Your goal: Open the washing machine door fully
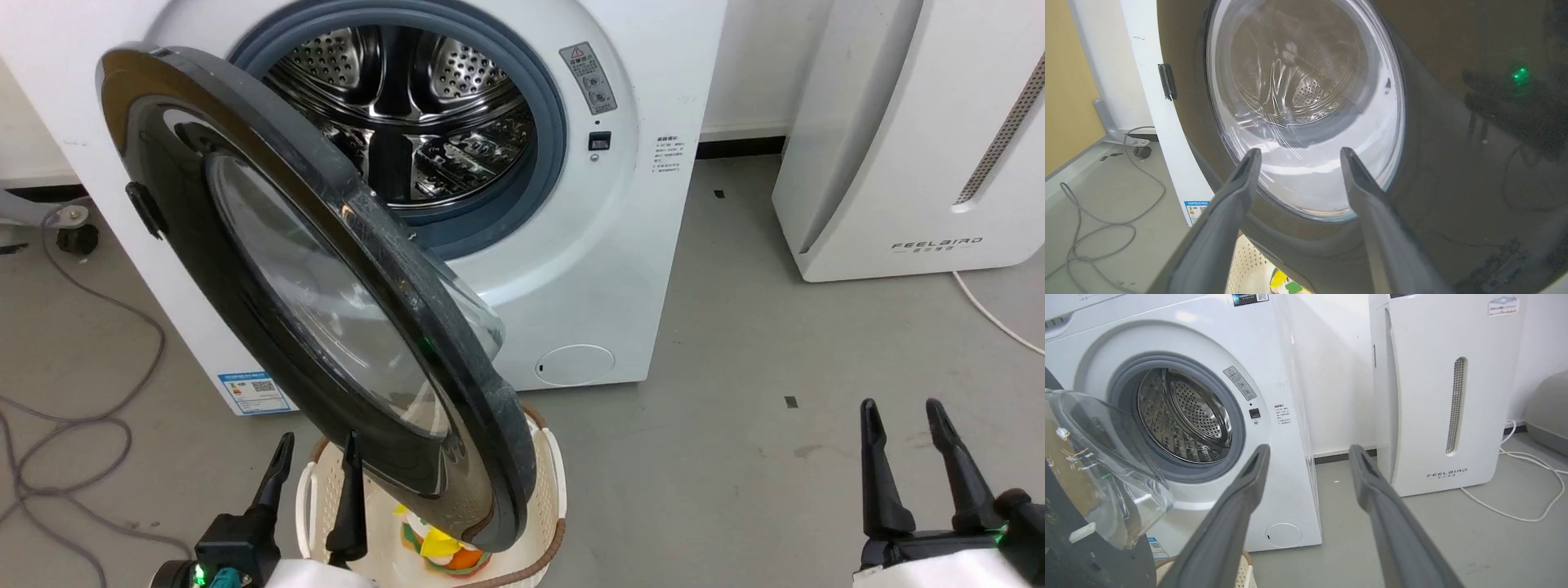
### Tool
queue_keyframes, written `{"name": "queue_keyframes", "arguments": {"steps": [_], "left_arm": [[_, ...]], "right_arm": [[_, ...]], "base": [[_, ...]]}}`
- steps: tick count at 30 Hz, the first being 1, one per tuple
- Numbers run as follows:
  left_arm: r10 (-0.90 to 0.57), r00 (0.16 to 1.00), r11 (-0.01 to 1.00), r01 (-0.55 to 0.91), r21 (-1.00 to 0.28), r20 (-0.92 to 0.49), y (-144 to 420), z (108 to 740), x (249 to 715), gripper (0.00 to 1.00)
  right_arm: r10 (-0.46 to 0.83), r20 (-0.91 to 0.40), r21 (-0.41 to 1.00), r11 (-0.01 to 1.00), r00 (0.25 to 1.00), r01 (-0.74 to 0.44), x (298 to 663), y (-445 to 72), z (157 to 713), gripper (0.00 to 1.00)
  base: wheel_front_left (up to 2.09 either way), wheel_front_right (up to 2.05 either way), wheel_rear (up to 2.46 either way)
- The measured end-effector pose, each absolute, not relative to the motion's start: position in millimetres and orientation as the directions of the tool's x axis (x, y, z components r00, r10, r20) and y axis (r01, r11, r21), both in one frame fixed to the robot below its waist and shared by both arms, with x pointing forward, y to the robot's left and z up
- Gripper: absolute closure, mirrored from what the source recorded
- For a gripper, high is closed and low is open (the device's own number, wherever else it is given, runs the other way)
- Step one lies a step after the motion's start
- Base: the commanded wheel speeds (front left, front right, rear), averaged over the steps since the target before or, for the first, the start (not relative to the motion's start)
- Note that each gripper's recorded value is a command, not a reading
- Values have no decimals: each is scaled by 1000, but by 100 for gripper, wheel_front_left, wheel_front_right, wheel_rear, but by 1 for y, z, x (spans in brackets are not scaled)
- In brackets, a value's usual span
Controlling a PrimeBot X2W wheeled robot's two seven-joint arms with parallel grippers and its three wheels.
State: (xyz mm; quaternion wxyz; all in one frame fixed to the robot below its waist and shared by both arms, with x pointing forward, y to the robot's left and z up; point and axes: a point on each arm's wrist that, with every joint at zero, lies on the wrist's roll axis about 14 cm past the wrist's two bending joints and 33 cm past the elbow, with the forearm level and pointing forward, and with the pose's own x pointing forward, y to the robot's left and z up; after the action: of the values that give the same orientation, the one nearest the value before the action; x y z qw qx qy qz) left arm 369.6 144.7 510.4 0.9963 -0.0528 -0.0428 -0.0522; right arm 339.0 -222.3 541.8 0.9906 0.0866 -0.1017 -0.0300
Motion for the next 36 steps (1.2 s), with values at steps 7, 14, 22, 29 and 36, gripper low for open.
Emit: {"name": "queue_keyframes", "arguments": {"steps": [7, 14, 22, 29, 36], "left_arm": [[-85, 993, 990, 94, -101, 84, 150, 508, 369, 0], [-81, 994, 991, 87, -99, 68, 153, 503, 367, 0], [-86, 995, 991, 90, -96, 44, 153, 495, 368, 100], [-82, 996, 991, 86, -100, 45, 155, 496, 370, 100], [-59, 984, 990, 79, -113, 166, 158, 535, 375, 100]], "right_arm": [[40, 146, 33, 998, 988, -46, 333, -188, 545, 0], [64, 81, 50, 996, 995, -68, 333, -179, 529, 0], [71, 33, 58, 996, 997, -73, 337, -177, 513, 0], [78, 12, 64, 995, 997, -79, 339, -175, 506, 0], [90, 17, 67, 994, 996, -91, 342, -171, 507, 0]], "base": [[0, 0, 0], [0, 0, 0], [0, 0, 0], [0, 0, 0], [0, 0, 0]]}}
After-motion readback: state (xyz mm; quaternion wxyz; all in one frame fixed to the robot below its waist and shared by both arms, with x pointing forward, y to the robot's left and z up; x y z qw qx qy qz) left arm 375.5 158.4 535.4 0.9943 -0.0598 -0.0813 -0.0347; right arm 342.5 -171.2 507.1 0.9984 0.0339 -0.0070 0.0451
